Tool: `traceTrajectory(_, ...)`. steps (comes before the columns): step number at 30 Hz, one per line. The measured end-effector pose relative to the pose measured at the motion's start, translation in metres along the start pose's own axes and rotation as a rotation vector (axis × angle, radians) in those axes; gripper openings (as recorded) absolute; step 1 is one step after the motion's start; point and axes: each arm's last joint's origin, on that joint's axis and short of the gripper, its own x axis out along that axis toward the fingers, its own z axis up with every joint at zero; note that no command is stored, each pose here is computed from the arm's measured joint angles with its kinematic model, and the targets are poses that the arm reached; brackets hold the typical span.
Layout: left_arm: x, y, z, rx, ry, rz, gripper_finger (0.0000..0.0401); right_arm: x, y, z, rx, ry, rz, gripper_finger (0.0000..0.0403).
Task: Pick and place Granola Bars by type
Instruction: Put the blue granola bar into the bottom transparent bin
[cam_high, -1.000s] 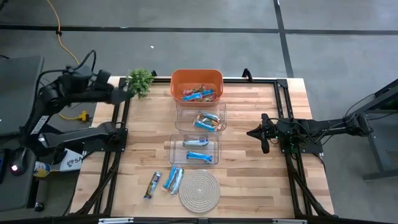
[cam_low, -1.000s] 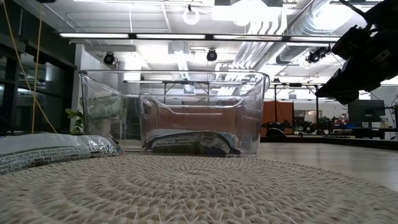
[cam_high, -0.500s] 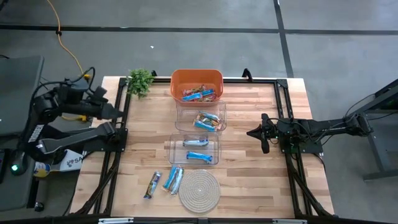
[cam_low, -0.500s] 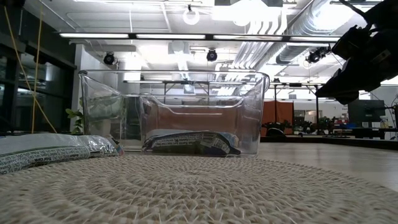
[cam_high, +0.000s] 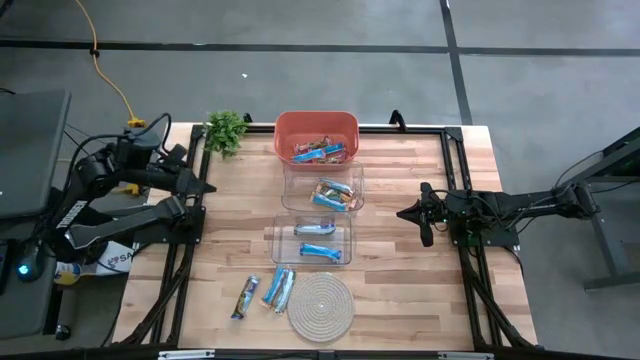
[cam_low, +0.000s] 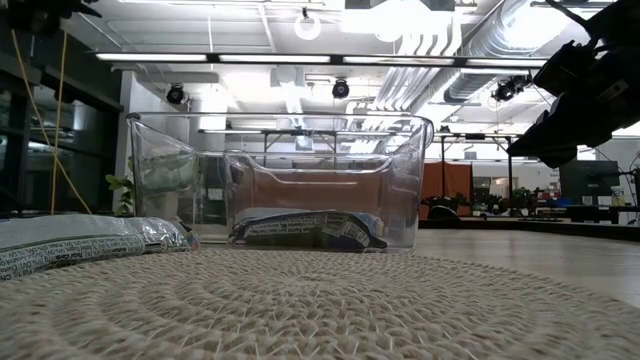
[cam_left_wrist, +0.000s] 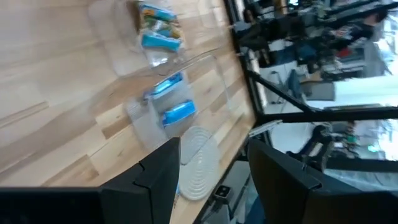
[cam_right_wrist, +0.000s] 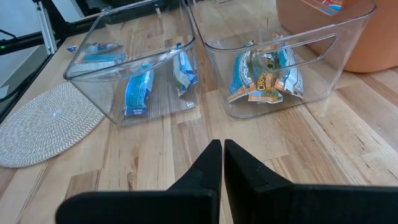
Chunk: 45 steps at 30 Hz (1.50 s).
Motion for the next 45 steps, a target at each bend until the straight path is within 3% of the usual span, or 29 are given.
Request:
traceTrajectory(18, 0.021, -0.019, 0.022, 0.185, 0.009, -0.43, 0.0185, 0.0, 0.0, 0.0, 0.0, 0.0, 0.0, 0.0)
traceTrajectory(25, 0.057, -0.026, 0.023, 0.183, 0.05, -0.527, 0.0185, 0.0, 0.0, 0.0, 0.0, 0.0, 0.0, 0.0)
traceTrajectory(30, 0.09, -0.036, -0.001, 0.193, 0.141, -0.457, 0.0185, 0.0, 0.0, 0.0, 0.0, 0.0, 0.0, 0.0)
traceTrajectory(36, 0.12, -0.052, -0.05, 0.197, 0.222, -0.347, 0.0185, 0.0, 0.0, 0.0, 0.0, 0.0, 0.0, 0.0)
traceTrajectory(45, 0.153, -0.05, -0.148, -0.003, 0.284, -0.08, 0.0185, 0.0, 0.0, 0.0, 0.0, 0.0, 0.0, 0.0)
